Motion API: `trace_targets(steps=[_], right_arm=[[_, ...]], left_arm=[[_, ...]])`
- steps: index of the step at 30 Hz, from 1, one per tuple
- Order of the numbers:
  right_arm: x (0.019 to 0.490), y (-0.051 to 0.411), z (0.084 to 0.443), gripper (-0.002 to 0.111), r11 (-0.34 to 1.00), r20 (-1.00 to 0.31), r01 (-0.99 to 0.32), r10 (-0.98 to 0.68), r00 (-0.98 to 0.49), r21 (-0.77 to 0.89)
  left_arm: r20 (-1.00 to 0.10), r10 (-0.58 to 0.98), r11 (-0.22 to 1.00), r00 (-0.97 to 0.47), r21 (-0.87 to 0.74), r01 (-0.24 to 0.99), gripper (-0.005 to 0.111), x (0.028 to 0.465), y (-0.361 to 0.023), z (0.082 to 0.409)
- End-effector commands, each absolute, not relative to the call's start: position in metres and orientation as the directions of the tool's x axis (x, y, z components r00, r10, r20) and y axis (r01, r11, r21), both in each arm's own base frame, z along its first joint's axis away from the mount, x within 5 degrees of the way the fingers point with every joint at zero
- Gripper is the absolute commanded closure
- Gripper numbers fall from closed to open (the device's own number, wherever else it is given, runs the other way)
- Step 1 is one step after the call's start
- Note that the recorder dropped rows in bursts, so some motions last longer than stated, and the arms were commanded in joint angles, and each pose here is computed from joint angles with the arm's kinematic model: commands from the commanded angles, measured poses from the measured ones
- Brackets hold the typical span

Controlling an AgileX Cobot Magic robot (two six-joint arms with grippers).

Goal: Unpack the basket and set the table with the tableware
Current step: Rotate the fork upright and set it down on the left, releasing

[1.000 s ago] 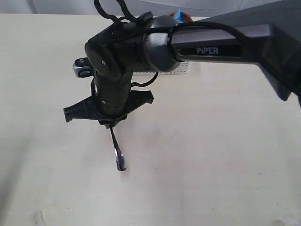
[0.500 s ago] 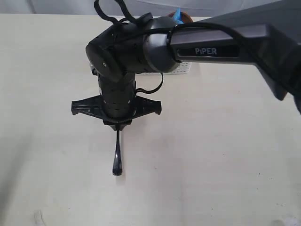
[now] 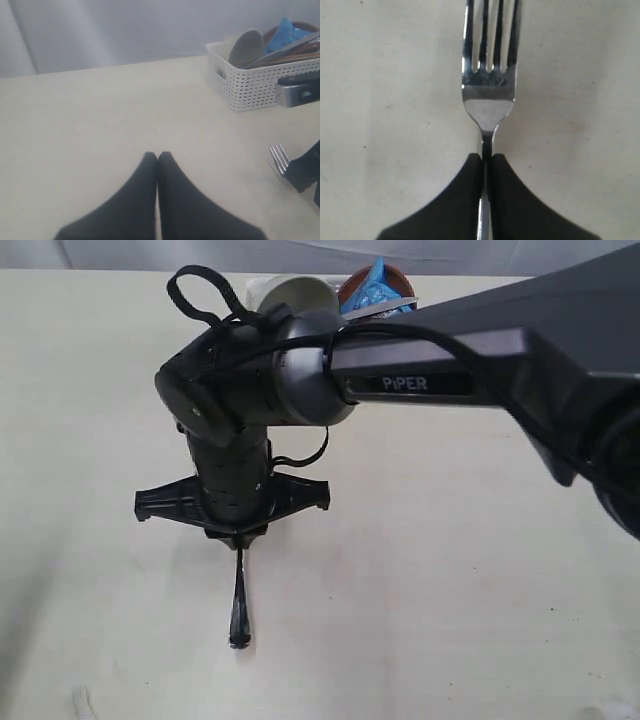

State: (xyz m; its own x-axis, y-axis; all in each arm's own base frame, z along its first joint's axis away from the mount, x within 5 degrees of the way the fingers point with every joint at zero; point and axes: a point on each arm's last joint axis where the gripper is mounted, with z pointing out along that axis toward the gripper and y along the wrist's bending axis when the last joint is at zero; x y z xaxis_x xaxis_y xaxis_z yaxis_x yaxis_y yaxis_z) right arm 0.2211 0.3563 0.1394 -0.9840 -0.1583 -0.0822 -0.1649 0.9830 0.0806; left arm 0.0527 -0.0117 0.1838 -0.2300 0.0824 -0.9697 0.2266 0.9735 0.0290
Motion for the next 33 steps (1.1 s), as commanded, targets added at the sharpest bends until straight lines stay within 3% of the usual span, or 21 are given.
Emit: trace_targets(steps=[1, 5, 15, 18, 23, 28, 33], right_arm=[[0.217, 0.362, 0.144, 0.108, 0.989, -0.126, -0.110, -0.097, -0.987, 0.098], [0.218, 0.363, 0.144, 0.108, 0.991, -0.135, -0.053, -0.036, -0.990, 0.120], [0.217, 0.366, 0.142, 0.107, 0.987, -0.119, -0.062, -0.045, -0.992, 0.146], [0.216, 0.366, 0.138, 0.094, 0.989, -0.112, -0.061, -0.046, -0.993, 0.136], [0.216, 0.366, 0.135, 0.062, 0.986, -0.103, -0.112, -0.099, -0.990, 0.127], [0.224, 0.358, 0.157, 0.059, 0.978, -0.130, -0.153, -0.135, -0.982, 0.143], [0.253, 0.325, 0.206, 0.059, 0.976, -0.190, -0.094, -0.056, -0.980, 0.199]], left_arm=[[-0.973, 0.069, 0.973, -0.220, 0.016, 0.232, 0.106, 0.053, -0.012, 0.184], [-0.973, 0.069, 0.973, -0.220, 0.016, 0.232, 0.106, 0.053, -0.012, 0.184], [-0.973, 0.069, 0.973, -0.220, 0.016, 0.232, 0.106, 0.053, -0.012, 0.184], [-0.973, 0.069, 0.973, -0.220, 0.016, 0.232, 0.106, 0.053, -0.012, 0.184], [-0.973, 0.069, 0.973, -0.220, 0.016, 0.232, 0.106, 0.053, -0.012, 0.184], [-0.973, 0.069, 0.973, -0.220, 0.016, 0.232, 0.106, 0.053, -0.012, 0.184], [-0.973, 0.069, 0.973, -0.220, 0.016, 0.232, 0.106, 0.053, -0.012, 0.184]])
